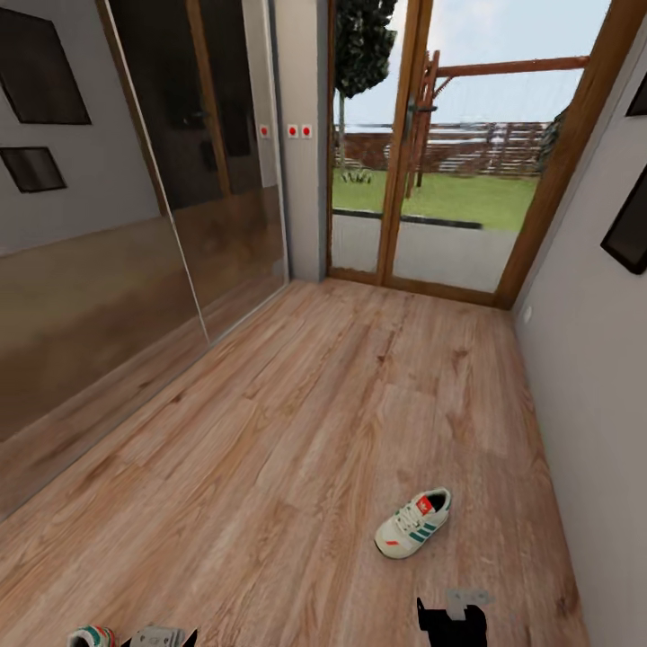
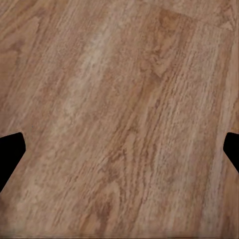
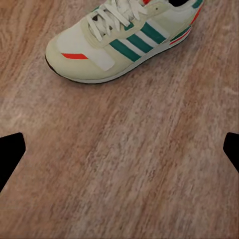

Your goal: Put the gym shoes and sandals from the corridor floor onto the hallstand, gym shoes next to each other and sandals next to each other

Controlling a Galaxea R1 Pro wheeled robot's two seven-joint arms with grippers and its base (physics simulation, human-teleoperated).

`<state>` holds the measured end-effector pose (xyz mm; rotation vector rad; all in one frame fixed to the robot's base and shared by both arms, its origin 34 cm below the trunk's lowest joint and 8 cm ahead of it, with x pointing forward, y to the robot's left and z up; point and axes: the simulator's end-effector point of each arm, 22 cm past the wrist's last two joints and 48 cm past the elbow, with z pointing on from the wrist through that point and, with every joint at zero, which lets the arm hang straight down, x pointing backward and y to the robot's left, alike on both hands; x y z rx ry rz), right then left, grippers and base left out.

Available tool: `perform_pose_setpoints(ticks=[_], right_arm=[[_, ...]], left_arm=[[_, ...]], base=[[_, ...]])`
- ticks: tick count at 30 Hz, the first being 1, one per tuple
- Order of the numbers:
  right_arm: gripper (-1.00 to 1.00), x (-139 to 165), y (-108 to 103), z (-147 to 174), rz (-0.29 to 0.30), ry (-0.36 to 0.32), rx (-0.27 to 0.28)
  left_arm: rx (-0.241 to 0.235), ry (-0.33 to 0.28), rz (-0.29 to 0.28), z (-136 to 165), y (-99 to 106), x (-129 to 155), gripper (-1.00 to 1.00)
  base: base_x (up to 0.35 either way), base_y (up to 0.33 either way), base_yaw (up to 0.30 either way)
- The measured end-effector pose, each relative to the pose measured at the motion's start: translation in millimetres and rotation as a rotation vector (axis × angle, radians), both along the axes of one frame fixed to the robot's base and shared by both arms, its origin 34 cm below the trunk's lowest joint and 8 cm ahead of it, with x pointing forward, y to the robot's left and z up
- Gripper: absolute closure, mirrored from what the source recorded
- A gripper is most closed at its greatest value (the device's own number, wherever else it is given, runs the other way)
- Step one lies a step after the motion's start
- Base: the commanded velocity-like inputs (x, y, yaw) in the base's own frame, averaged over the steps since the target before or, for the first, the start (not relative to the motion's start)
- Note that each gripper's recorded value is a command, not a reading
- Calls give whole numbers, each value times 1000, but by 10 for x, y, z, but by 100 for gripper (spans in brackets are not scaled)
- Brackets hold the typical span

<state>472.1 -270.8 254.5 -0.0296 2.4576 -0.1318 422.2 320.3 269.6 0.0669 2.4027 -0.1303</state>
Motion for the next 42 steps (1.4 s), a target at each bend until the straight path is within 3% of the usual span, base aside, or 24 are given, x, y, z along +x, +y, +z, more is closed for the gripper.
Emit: perform_pose_setpoints(ticks=[42], right_arm=[[-100, -3, -1, -1, 0, 1, 0]], left_arm=[[3, 1, -2, -4, -9, -1, -100]], base=[[38, -14, 255]])
